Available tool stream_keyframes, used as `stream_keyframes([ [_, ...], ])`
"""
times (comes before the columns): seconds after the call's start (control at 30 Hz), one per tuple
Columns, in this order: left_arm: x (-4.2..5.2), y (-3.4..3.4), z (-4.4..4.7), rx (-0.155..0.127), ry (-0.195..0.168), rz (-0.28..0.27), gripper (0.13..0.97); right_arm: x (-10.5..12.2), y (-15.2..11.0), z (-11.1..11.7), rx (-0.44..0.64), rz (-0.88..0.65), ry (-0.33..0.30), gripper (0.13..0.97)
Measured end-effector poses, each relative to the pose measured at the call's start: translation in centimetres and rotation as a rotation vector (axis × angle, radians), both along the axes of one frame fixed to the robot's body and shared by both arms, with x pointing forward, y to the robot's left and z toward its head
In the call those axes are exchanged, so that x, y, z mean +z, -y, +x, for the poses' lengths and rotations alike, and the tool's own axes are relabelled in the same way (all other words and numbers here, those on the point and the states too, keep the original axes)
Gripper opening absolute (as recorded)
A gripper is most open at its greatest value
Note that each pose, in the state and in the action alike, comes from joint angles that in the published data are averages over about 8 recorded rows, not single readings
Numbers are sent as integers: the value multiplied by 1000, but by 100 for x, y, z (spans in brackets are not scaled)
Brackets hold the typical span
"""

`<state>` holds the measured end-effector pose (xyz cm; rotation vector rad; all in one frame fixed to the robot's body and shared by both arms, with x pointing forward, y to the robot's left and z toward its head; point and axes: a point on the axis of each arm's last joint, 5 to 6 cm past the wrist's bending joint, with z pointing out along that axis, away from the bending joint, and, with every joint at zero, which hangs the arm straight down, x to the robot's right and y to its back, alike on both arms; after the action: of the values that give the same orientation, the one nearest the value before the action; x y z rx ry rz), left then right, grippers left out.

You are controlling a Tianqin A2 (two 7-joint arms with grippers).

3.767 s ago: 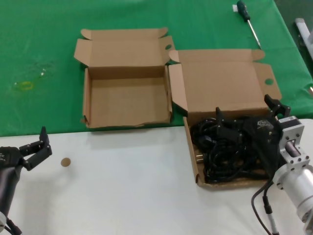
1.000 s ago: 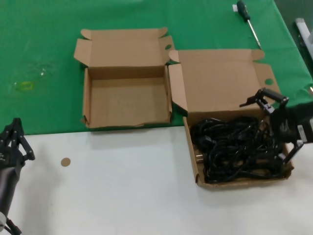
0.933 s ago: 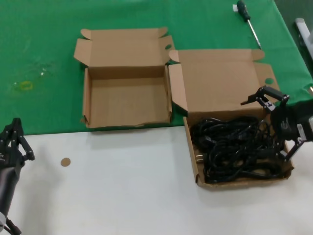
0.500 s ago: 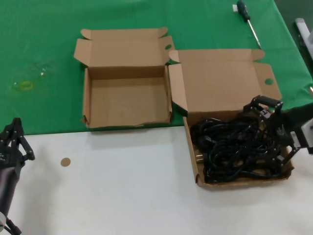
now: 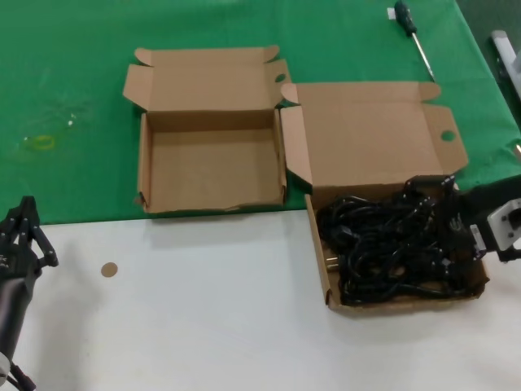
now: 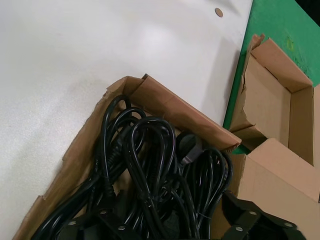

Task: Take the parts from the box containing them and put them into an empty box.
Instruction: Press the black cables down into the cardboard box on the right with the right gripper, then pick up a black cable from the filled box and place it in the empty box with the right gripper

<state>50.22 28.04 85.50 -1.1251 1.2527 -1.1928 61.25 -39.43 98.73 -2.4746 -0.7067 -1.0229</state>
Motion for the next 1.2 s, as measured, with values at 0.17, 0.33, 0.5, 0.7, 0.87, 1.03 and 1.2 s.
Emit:
stream_keyframes([
  [0.17,0,0,0,0,0,0,152,-28,0,23,-3,0,1,669],
  [0.33,0,0,0,0,0,0,152,-48,8,31,-7,-3,-2,613],
  [0.5,0,0,0,0,0,0,152,-67,26,30,-14,-7,-6,473],
  [0.7,0,0,0,0,0,0,152,-78,40,11,-21,-10,-10,361],
  [0.87,0,0,0,0,0,0,152,-68,46,-15,-25,-7,-10,276],
  [1.03,0,0,0,0,0,0,152,-44,60,-50,-32,0,-7,235],
  [1.2,0,0,0,0,0,0,152,32,85,-86,-46,14,-3,211],
])
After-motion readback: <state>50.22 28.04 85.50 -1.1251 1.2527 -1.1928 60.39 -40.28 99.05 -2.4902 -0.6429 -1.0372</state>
